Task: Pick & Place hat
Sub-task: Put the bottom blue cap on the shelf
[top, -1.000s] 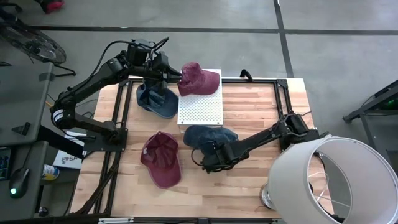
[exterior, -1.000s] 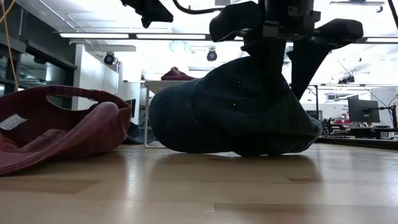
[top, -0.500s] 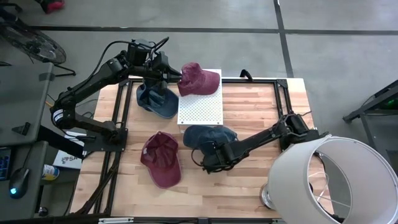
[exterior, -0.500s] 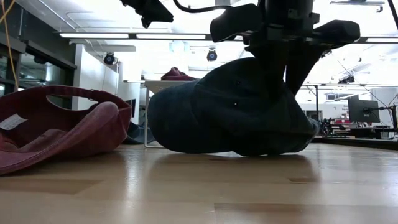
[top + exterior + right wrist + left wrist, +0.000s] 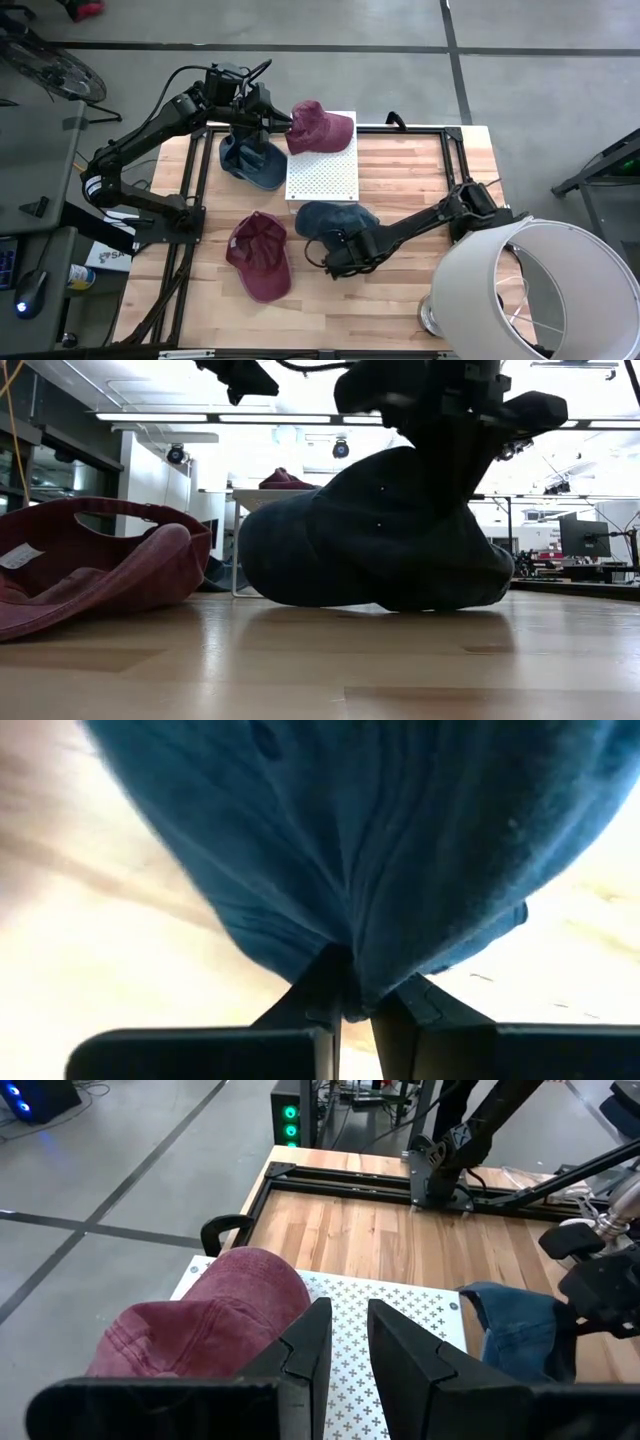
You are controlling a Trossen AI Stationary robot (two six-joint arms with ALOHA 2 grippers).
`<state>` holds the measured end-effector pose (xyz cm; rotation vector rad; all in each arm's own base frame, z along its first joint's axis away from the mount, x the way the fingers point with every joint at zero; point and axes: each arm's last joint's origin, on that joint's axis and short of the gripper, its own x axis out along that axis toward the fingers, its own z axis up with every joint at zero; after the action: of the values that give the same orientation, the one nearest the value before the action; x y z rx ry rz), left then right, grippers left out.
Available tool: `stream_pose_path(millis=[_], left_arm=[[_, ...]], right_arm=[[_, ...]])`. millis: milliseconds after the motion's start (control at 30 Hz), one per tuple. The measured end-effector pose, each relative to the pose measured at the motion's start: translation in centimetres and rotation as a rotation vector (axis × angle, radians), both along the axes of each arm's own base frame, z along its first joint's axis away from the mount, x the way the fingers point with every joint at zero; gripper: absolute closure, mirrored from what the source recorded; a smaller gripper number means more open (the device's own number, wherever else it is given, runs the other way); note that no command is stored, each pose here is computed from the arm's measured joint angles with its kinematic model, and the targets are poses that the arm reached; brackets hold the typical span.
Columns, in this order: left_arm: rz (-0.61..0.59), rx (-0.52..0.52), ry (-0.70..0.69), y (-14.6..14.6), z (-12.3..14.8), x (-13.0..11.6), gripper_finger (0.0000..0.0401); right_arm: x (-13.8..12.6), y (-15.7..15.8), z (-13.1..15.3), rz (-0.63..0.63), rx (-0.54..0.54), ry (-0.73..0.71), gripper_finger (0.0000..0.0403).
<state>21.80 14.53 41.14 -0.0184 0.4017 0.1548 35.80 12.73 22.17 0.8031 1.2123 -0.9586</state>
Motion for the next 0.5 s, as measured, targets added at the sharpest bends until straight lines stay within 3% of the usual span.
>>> stream_pose_path(millis=[367,500], left_arm=[[-0.002,-0.005,0.005,0.0,-0.1,0.0,0.0332],[-0.002,-0.004,0.003,0.0,0.0,0.0,0.0332]], right_arm=[[-2.2,0.6,6.1,0.076,0.071,-0.230,0.0380],[-3.2,0.1,8.7,0.099,0.047,-0.337,0.0380]])
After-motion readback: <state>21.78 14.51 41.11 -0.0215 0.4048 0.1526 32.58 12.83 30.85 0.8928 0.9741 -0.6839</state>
